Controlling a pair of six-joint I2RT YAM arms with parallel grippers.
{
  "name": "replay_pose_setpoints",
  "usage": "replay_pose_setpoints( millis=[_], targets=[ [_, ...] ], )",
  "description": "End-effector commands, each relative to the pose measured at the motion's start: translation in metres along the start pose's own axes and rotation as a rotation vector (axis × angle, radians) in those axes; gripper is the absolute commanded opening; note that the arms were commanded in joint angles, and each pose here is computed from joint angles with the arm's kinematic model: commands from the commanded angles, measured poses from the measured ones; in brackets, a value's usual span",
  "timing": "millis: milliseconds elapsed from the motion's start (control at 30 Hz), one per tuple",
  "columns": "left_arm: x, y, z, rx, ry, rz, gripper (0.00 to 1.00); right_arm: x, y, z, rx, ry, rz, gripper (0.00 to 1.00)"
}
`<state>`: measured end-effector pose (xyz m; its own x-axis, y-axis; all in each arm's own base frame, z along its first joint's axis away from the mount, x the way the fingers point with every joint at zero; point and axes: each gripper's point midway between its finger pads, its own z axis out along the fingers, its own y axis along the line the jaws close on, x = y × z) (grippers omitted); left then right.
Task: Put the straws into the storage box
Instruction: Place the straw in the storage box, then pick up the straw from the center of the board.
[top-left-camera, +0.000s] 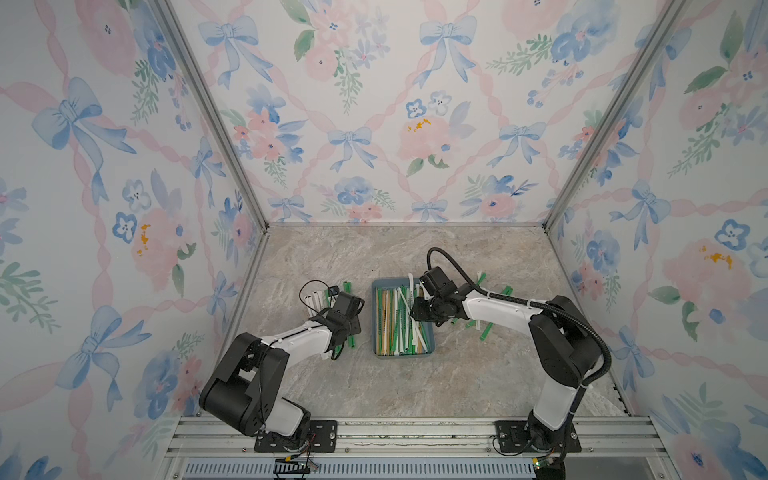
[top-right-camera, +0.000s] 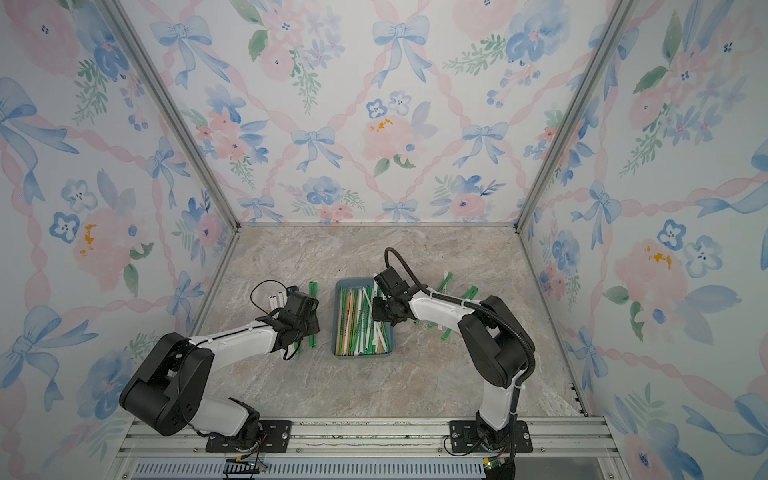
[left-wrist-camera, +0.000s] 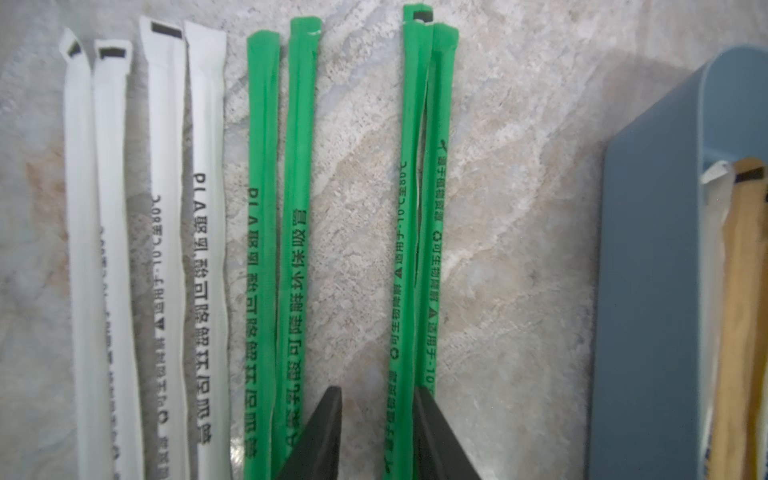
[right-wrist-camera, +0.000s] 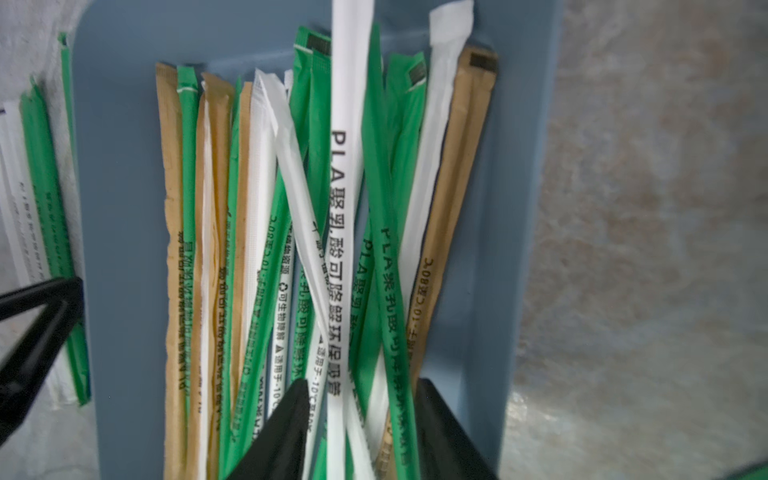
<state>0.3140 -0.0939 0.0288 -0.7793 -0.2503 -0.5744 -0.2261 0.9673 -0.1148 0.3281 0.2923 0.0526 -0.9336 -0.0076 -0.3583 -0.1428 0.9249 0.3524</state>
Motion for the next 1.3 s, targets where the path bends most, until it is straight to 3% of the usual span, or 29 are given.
replay_pose_setpoints(
  millis=[0,133,433,600,800,1067,1267],
  targets=[
    [0.001,0.006,0.004,-0.026,0.008,0.004,0.3,-0.004,0.003,-0.02,0.008,-0.042,-0.044,0.52],
    [0.002,0.004,0.006,-0.023,0.017,0.014,0.3,-0.006,0.0,-0.029,0.021,-0.072,-0.056,0.58],
    [0.003,0.006,0.008,-0.031,0.022,0.029,0.31,-0.002,-0.008,-0.034,0.048,-0.071,-0.075,0.59],
    [0.013,0.011,0.013,-0.053,0.045,0.038,0.2,-0.003,-0.013,-0.041,0.064,-0.085,-0.075,0.6],
    [0.016,0.014,0.013,-0.058,0.051,0.037,0.08,-0.013,-0.022,-0.062,0.092,-0.15,-0.08,0.68],
    [-0.006,0.003,-0.014,0.014,-0.044,0.019,0.0,-0.025,-0.046,-0.093,0.132,-0.251,-0.079,0.77],
    [-0.024,-0.024,-0.05,0.116,-0.156,-0.001,0.0,-0.023,-0.056,-0.098,0.125,-0.242,-0.07,0.74]
  ],
)
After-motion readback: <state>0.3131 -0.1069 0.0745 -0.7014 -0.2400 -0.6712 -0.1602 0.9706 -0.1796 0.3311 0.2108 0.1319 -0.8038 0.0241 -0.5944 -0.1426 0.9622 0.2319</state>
